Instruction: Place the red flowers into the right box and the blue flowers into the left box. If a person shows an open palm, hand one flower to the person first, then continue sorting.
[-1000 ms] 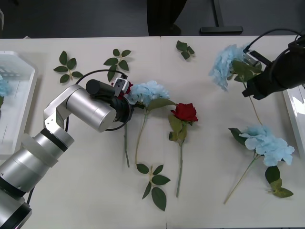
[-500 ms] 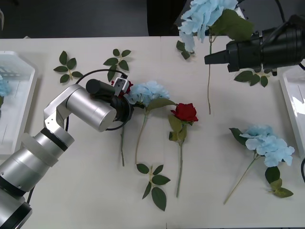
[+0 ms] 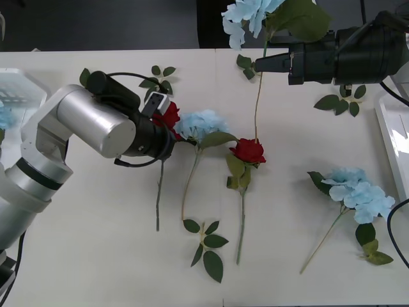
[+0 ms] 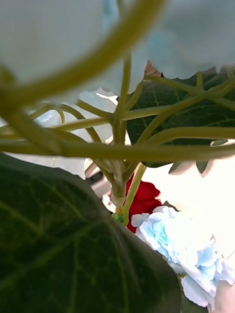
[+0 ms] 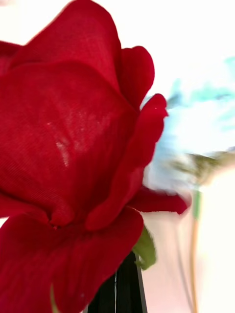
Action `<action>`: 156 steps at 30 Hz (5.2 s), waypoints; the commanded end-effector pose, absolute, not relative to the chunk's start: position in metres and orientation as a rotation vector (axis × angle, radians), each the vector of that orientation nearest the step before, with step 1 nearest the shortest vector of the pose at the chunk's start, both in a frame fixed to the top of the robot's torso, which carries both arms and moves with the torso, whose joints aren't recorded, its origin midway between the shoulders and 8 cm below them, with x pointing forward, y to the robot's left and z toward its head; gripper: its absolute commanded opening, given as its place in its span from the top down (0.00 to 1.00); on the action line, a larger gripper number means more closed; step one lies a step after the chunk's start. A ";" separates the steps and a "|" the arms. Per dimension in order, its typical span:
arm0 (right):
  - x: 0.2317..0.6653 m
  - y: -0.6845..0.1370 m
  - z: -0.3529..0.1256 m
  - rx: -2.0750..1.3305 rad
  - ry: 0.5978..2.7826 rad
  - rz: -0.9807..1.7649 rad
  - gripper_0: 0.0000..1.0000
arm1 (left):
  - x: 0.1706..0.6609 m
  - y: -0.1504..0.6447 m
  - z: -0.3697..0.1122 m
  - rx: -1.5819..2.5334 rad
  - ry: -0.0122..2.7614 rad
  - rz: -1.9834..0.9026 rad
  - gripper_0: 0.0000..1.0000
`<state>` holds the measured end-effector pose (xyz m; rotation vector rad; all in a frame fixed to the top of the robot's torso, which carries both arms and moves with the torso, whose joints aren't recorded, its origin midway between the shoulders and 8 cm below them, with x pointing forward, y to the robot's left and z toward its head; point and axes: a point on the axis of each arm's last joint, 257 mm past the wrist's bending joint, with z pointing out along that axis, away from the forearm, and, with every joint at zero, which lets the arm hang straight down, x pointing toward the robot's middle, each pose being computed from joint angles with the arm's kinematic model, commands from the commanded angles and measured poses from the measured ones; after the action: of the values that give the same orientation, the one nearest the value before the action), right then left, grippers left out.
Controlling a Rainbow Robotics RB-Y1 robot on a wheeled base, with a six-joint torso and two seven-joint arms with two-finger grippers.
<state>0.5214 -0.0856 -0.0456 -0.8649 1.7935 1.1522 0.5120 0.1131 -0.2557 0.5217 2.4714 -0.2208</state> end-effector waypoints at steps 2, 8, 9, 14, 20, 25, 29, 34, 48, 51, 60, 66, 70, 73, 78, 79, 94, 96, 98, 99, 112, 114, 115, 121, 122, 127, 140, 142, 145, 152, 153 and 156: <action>0.515 -0.062 -0.012 -0.917 1.716 1.171 1.00 | 0.512 0.135 -0.177 0.648 2.367 -0.204 1.00; 0.517 -0.063 -0.012 -0.907 1.716 1.169 1.00 | 0.498 0.103 -0.125 0.681 2.253 -0.381 1.00; 0.518 -0.063 -0.012 -0.906 1.717 1.166 1.00 | 0.496 0.096 -0.115 0.685 2.228 -0.408 1.00; 0.528 -0.071 -0.027 -0.881 1.781 1.112 1.00 | 0.487 0.062 -0.060 0.662 2.068 -0.537 1.00; 0.554 -0.096 -0.063 -0.714 1.955 1.080 1.00 | 0.484 0.032 -0.011 0.594 1.917 -0.694 1.00; 0.581 -0.136 -0.103 -0.538 2.112 0.975 1.00 | 0.486 0.010 0.010 0.505 1.844 -0.799 1.00; 0.599 -0.174 -0.132 -0.426 2.212 0.842 1.00 | 0.494 -0.007 0.026 0.377 1.776 -0.872 1.00; 0.616 -0.234 -0.167 -0.347 2.313 0.596 1.00 | 0.499 -0.030 0.053 0.256 1.644 -0.930 1.00; 0.615 -0.312 -0.235 -0.304 2.462 0.271 0.87 | 0.490 -0.072 0.065 0.092 1.431 -0.856 1.00; 0.616 -0.315 -0.241 -0.330 2.459 0.227 0.63 | 0.490 -0.072 0.062 0.063 1.425 -0.850 1.00; 0.611 -0.319 -0.239 -0.360 2.464 0.236 0.14 | 0.491 -0.068 0.066 0.042 1.403 -0.857 1.00; 0.604 -0.314 -0.203 -0.468 2.408 0.346 0.03 | 0.491 -0.066 0.065 0.035 1.398 -0.853 1.00; 0.590 -0.304 -0.167 -0.546 2.352 0.495 0.02 | 0.492 -0.065 0.064 0.031 1.399 -0.855 1.00; 0.577 -0.296 -0.136 -0.628 2.304 0.596 0.02 | 0.491 -0.066 0.065 0.023 1.401 -0.876 1.00; 0.553 -0.267 -0.080 -0.748 2.207 0.789 0.02 | 0.490 -0.068 0.066 0.019 1.401 -0.889 1.00; 0.548 -0.260 -0.069 -0.770 2.188 0.825 0.02 | 0.490 -0.068 0.066 0.019 1.401 -0.889 1.00; 0.478 -0.178 0.013 -1.005 1.981 1.238 0.02 | 0.490 -0.068 0.066 0.019 1.401 -0.889 1.00; 0.472 -0.173 0.015 -1.014 1.973 1.272 0.02 | 0.490 -0.068 0.066 0.019 1.401 -0.889 1.00; 0.466 -0.167 0.014 -1.039 1.970 1.282 0.02 | 0.490 -0.068 0.066 0.019 1.401 -0.889 1.00; 0.464 -0.166 0.014 -1.047 1.971 1.283 0.02 | 0.490 -0.068 0.066 0.019 1.401 -0.889 1.00; 0.433 -0.127 -0.020 -1.066 2.003 1.314 0.03 | 0.490 -0.068 0.066 0.019 1.401 -0.889 1.00; 0.432 -0.123 -0.028 -1.071 2.012 1.283 0.04 | 0.490 -0.068 0.066 0.019 1.401 -0.889 1.00; 0.432 -0.122 -0.030 -1.071 2.015 1.277 0.04 | 0.490 -0.068 0.066 0.019 1.401 -0.889 1.00; 0.432 -0.116 -0.046 -1.064 2.056 1.271 0.23 | 0.490 -0.068 0.066 0.019 1.401 -0.889 1.00; 0.433 -0.114 -0.049 -1.061 2.063 1.267 0.37 | 0.490 -0.068 0.066 0.019 1.401 -0.889 1.00; 0.438 -0.108 -0.057 -1.017 2.086 1.267 0.95 | 0.490 -0.068 0.066 0.019 1.401 -0.889 1.00; 0.442 -0.105 -0.056 -0.956 2.111 1.284 1.00 | 0.490 -0.068 0.066 0.019 1.401 -0.889 1.00; 0.444 -0.106 -0.056 -0.946 2.116 1.284 1.00 | 0.490 -0.068 0.066 0.019 1.401 -0.889 0.61; 0.447 -0.111 -0.058 -0.930 2.129 1.274 1.00 | 0.490 -0.068 0.066 0.019 1.401 -0.889 0.00; 0.452 -0.122 -0.059 -0.910 2.151 1.231 1.00 | 0.490 -0.068 0.066 0.019 1.401 -0.889 0.00; 0.453 -0.123 -0.060 -0.905 2.153 1.230 1.00 | 0.490 -0.068 0.066 0.019 1.401 -0.889 0.00; 0.456 -0.128 -0.061 -0.888 2.162 1.226 1.00 | 0.490 -0.068 0.066 0.019 1.401 -0.889 0.00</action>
<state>0.4499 -0.1094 -0.0628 -0.9461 2.1113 1.2679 0.5029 -0.0560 0.0555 0.0248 1.4248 -0.8266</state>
